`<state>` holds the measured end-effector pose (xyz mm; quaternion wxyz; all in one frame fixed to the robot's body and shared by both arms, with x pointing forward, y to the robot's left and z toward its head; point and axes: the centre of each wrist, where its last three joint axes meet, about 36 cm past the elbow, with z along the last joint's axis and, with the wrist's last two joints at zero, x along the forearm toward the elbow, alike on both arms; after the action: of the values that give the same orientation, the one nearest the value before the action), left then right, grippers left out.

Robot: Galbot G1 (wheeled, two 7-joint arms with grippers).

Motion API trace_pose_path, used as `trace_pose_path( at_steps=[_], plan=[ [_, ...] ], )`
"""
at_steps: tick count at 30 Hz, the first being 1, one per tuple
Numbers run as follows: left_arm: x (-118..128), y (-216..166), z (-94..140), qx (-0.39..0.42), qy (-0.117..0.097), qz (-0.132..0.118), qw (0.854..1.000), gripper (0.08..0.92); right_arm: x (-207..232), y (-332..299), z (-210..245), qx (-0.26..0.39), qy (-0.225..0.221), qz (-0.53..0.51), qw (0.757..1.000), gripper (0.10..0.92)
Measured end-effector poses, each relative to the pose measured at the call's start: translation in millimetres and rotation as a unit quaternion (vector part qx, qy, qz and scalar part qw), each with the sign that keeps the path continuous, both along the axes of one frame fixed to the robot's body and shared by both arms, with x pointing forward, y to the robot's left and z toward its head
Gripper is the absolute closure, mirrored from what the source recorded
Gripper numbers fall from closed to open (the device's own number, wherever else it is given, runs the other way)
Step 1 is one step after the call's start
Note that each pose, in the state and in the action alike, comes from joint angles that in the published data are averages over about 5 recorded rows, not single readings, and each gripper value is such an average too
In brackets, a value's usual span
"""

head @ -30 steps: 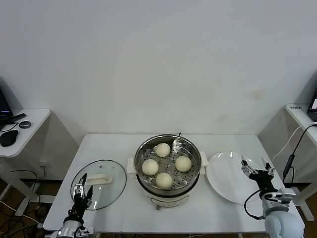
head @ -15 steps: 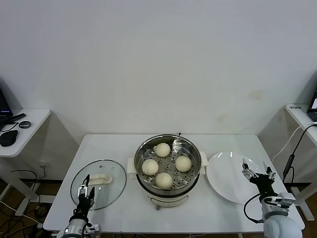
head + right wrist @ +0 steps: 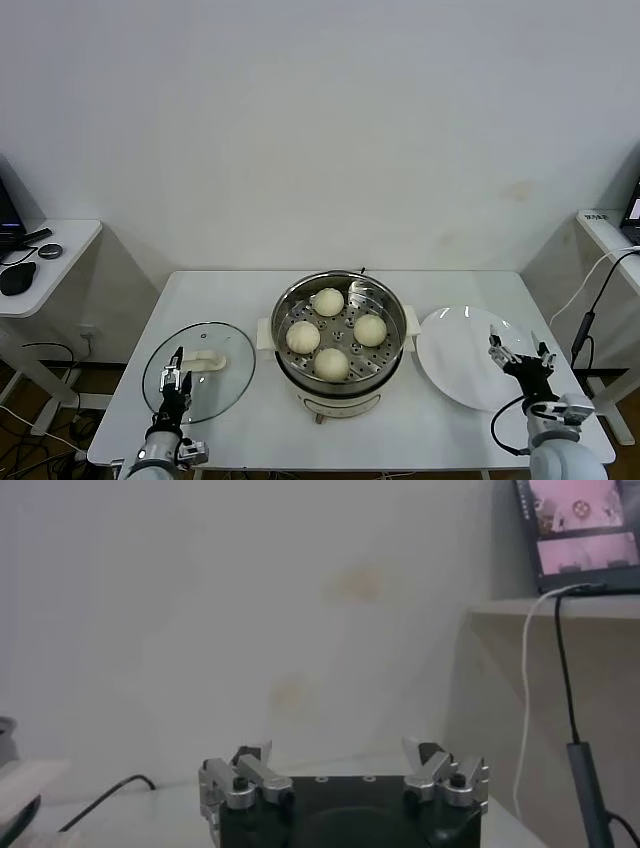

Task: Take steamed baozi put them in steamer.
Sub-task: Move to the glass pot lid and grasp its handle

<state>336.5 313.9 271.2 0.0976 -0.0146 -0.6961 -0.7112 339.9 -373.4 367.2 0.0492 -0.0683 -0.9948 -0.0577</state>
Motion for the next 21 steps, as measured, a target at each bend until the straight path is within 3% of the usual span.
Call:
trace_pose_path(
  at_steps=[21],
  plan=[
    [41.0, 0.4, 1.5, 0.002, -0.004, 0.01, 1.0, 0.177, -3.4, 1.0, -7.5, -0.004, 0.007, -0.003, 1.0, 0.2]
  ],
)
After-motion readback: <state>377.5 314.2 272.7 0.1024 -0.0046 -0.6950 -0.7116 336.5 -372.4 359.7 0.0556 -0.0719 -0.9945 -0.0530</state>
